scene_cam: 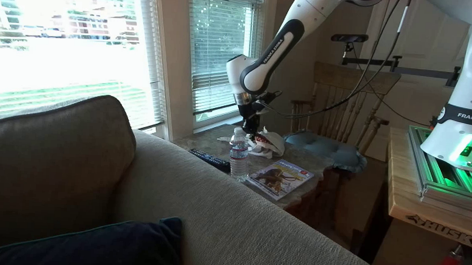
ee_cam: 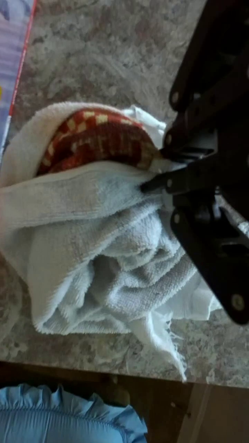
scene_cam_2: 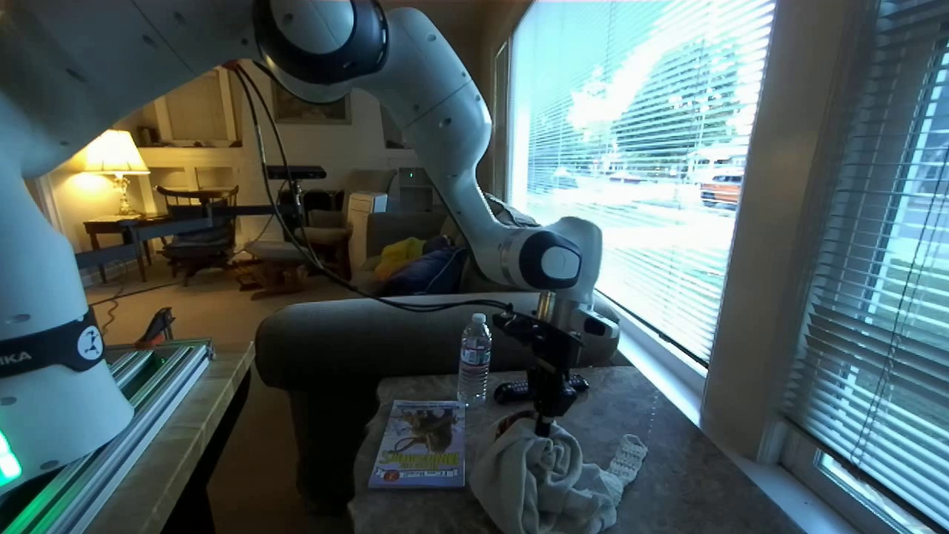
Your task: Use the tea towel to wipe the table
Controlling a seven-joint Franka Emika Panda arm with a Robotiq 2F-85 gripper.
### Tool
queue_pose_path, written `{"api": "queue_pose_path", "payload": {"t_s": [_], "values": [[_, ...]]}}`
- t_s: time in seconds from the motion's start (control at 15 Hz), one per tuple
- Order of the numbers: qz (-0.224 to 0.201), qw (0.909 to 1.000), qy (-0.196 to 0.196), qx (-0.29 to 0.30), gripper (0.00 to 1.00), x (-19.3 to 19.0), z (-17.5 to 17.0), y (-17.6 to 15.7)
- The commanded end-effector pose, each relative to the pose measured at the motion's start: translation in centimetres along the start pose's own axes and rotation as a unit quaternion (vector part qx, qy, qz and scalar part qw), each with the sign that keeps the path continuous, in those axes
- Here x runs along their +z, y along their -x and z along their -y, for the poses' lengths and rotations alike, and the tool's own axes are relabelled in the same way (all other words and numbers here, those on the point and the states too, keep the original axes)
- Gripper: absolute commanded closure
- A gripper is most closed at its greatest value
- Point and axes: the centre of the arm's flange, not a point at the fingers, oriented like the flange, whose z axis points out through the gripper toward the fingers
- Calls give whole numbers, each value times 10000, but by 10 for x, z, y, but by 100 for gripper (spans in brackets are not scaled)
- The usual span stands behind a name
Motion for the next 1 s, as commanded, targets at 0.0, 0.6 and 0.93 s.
{"api": "queue_pose_path", "payload": {"t_s": [0.0,0.6,0.93], "values": [[-242,9982,-485,270,97,0,16,-34],[-965,9864,-1148,669,97,-31,29,-69],[-1254,9815,-1172,847,57,-47,24,-69]]}}
